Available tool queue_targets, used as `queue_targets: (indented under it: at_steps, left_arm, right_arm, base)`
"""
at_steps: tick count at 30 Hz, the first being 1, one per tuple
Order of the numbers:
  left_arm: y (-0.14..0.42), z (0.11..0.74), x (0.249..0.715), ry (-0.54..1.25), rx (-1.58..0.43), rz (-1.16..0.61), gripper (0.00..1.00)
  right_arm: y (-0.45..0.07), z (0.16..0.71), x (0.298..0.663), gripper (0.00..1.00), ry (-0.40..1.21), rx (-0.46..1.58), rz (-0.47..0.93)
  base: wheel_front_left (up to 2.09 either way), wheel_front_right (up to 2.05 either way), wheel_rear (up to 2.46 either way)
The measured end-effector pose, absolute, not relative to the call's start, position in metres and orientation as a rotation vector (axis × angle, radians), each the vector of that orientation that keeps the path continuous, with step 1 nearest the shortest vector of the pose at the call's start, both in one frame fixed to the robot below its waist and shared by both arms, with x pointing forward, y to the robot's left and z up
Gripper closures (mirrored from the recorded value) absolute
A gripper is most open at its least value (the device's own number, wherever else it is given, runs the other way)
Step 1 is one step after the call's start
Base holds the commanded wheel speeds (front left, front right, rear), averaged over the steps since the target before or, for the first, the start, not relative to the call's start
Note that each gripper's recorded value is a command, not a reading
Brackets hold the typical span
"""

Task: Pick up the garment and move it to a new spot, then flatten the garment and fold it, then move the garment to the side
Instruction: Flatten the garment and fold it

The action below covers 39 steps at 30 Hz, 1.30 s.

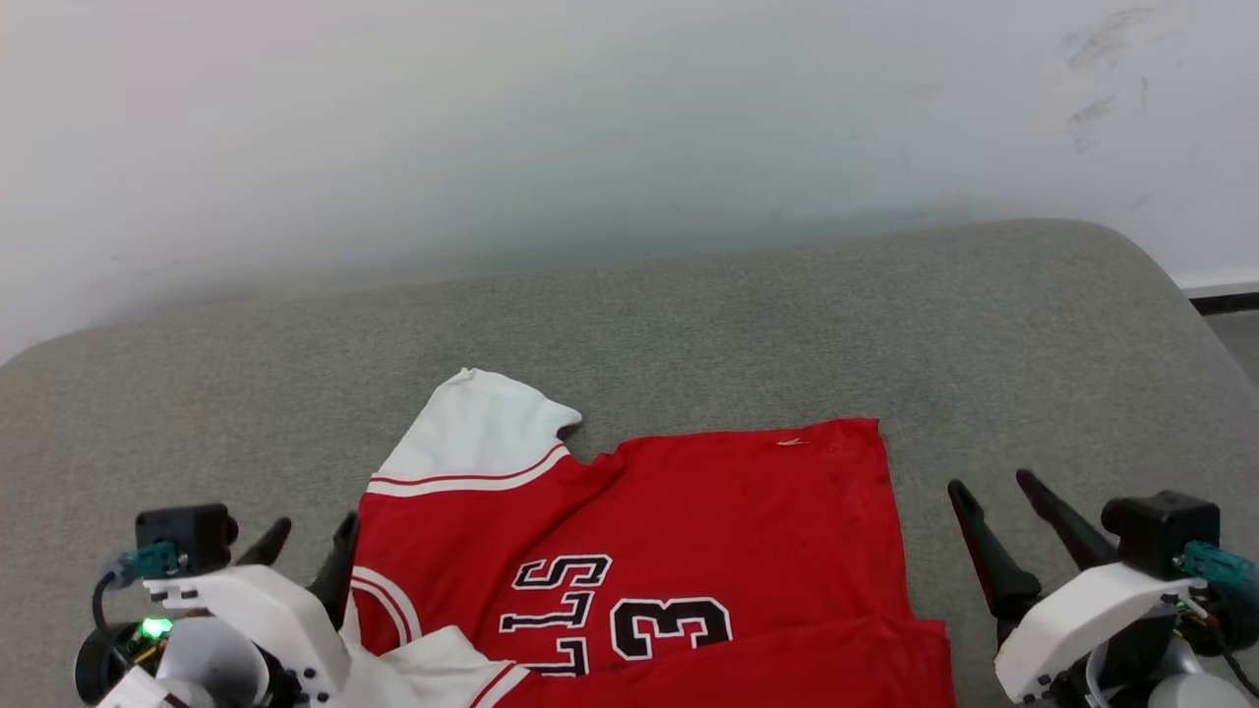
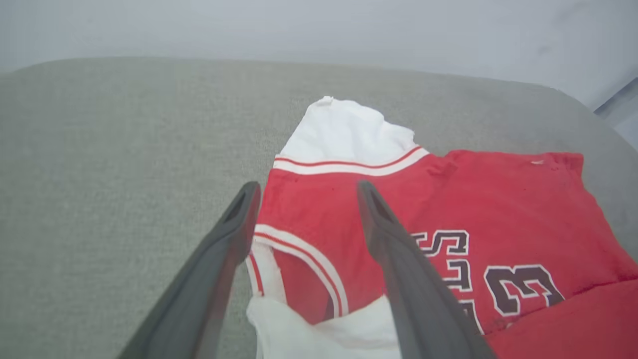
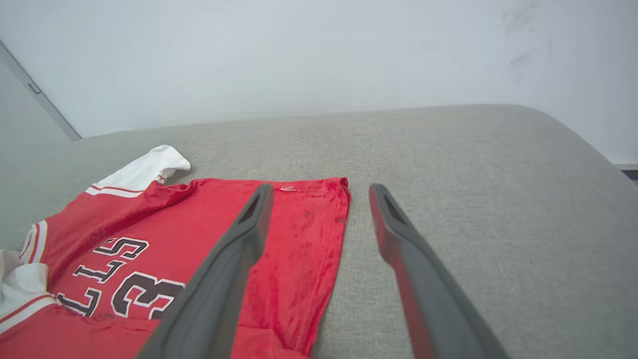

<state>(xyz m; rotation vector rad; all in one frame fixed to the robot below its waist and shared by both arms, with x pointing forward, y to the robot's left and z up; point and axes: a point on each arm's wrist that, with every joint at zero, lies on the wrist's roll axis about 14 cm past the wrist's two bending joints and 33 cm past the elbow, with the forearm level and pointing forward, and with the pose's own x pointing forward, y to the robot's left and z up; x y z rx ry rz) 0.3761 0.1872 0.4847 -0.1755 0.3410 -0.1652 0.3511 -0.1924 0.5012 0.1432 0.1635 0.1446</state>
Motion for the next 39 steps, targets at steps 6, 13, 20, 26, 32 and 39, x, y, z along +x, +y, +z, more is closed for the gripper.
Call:
queue_targets:
  at_steps: [6, 13, 20, 26, 32, 39]
  left_arm:
    - [0.169, 0.516, 0.423, 0.186, -0.159, -0.179, 0.0]
    - [0.154, 0.515, 0.493, 0.225, -0.149, -0.216, 0.0]
    - [0.115, 0.465, 0.539, 0.514, -0.092, -0.38, 0.0]
    - [0.107, 0.432, 0.559, 0.779, 0.003, -0.428, 0.0]
    - [0.113, 0.4, 0.569, 0.968, 0.099, -0.402, 0.0]
    - [0.116, 0.365, 0.565, 1.169, 0.132, -0.369, 0.0]
  right_arm:
    - [-0.196, 0.534, 0.36, 0.0, 0.026, 0.105, 0.121]
    - [-0.192, 0.552, 0.387, 0.0, -0.033, 0.109, 0.122]
    - [-0.206, 0.531, 0.403, 0.0, 0.019, 0.116, 0.071]
    - [-0.219, 0.516, 0.404, 0.0, 0.044, 0.137, 0.015]
    - [-0.228, 0.497, 0.4, 0.0, 0.081, 0.17, -0.032]
    - [-0.237, 0.476, 0.395, 0.0, 0.124, 0.2, -0.08]
  base:
    - [0.0, 0.0, 0.0]
    - [0.0, 0.0, 0.0]
    - [0.0, 0.0, 0.0]
    - [0.0, 0.0, 0.0]
    - [0.0, 0.0, 0.0]
    - [0.0, 0.0, 0.0]
